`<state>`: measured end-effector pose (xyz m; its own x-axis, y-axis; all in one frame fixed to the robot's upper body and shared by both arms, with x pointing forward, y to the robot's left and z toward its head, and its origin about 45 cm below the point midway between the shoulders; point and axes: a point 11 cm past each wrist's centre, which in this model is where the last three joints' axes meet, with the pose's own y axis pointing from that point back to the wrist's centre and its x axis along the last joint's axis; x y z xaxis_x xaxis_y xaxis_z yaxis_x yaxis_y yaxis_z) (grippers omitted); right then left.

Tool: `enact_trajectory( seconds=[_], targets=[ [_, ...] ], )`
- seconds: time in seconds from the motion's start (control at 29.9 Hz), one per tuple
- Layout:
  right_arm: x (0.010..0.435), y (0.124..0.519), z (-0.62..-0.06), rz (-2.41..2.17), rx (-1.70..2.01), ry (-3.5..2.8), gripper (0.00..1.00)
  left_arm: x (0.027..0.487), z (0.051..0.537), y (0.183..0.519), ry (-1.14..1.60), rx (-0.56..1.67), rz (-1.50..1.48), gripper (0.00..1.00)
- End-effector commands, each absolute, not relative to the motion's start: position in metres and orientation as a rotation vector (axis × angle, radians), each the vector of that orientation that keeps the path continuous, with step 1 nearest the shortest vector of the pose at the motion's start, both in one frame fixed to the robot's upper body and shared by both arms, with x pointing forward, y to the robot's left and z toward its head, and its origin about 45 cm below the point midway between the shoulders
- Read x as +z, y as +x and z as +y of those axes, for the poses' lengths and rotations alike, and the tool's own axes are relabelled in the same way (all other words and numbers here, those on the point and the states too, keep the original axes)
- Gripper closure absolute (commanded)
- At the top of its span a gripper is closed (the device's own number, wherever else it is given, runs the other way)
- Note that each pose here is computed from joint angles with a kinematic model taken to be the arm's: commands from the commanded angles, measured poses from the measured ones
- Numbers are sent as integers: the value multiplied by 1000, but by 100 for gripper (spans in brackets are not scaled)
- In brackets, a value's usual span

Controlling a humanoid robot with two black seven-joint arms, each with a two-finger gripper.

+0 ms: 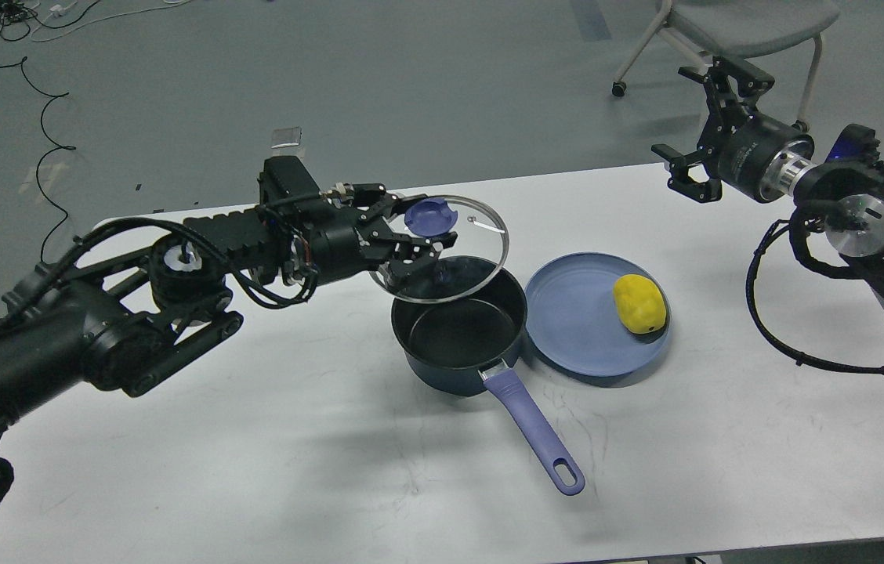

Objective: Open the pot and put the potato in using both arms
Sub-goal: 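Lift the glass lid off the saucepan with the left gripper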

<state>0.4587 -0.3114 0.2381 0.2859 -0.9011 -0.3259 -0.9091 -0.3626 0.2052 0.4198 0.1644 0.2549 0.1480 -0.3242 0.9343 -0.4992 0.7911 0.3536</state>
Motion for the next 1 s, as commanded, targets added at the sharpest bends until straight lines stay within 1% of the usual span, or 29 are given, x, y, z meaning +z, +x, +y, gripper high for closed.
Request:
enact_trajectory(
  seconds=[0.0,0.03,0.27,0.47,0.54,0.57,0.64,0.77,0.97],
  targets=[
    [238,459,-310,1757,613,-2504,0,269,188,430,745,196,-1447,98],
    [239,460,-309,1754,610,-2505,0,272,202,432,774,208,-1448,99],
    [241,460,-309,1753,605,-2504,0,273,277,428,884,260,-1451,100],
    [240,460,-306,1747,611,-2505,0,235,324,401,947,271,-1381,100],
    [240,461,-307,1750,610,-2503,0,216,342,390,978,282,-1353,100],
    [240,461,-307,1750,610,-2503,0,216,342,390,978,282,-1353,100],
    [240,462,-310,1761,609,-2499,0,197,357,380,1005,298,-1334,100],
    [239,461,-310,1761,610,-2501,0,175,380,368,1052,319,-1316,100],
    [240,462,-309,1759,606,-2503,0,151,385,347,1054,314,-1279,100]
  ],
)
